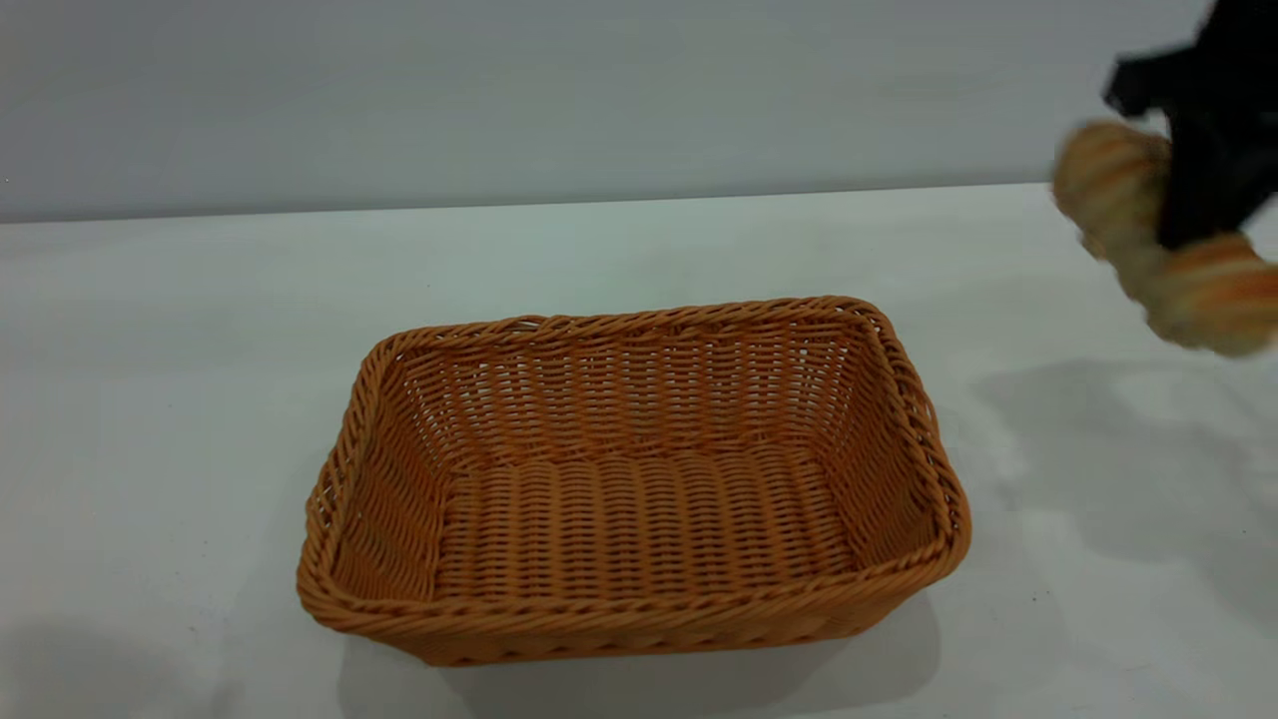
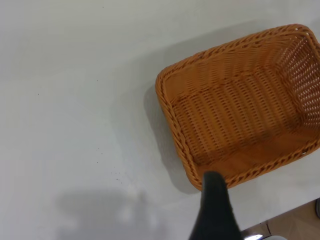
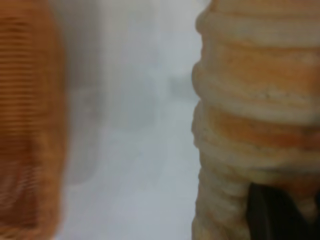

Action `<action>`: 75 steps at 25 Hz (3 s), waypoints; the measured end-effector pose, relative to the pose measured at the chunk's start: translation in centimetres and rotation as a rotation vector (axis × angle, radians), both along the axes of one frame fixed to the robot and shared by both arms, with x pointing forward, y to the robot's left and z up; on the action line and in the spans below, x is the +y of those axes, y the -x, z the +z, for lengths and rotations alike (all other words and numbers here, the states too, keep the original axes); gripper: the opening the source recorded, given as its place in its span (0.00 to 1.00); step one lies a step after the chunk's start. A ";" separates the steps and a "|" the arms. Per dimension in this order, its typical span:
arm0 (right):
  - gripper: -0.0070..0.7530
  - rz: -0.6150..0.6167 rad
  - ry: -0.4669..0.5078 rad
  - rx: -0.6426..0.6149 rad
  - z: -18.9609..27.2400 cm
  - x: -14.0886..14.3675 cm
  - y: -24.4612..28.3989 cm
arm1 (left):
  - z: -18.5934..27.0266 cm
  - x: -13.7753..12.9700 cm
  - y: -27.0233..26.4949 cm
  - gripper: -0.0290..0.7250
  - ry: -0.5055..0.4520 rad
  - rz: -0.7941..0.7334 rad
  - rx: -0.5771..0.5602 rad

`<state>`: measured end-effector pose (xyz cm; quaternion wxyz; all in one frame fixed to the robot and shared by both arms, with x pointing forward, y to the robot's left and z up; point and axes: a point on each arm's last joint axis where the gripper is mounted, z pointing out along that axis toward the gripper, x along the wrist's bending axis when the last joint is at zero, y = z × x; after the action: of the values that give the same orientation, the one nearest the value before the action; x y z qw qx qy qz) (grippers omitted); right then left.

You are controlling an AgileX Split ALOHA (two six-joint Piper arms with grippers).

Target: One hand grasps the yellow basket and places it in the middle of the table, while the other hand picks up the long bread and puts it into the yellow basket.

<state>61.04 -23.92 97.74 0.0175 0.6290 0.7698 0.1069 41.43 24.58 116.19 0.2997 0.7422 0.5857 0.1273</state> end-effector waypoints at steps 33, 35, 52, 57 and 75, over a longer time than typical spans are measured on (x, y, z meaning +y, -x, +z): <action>0.22 0.532 -0.130 -0.061 -8.4 17.4 3.2 | 0.0 0.0 0.1 0.80 -0.008 -0.010 -0.003; 0.34 0.534 -0.131 -0.070 -8.3 17.4 3.1 | 0.3 0.1 0.5 0.80 -0.010 -0.017 -0.018; 0.71 0.597 -0.152 -0.201 -3.5 17.3 3.3 | -1.3 2.1 6.9 0.80 -0.066 -0.008 -0.100; 0.71 0.624 -0.131 -0.286 0.7 16.5 4.0 | -3.6 2.9 9.7 0.80 -0.073 -0.005 -0.114; 0.71 0.417 -0.056 -0.395 10.0 6.1 9.9 | -8.9 5.4 18.5 0.80 -0.087 0.026 -0.326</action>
<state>51.13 -17.86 107.75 0.1273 0.4244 0.8610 0.2496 22.89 29.99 107.31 0.3567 0.7163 0.5328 0.2751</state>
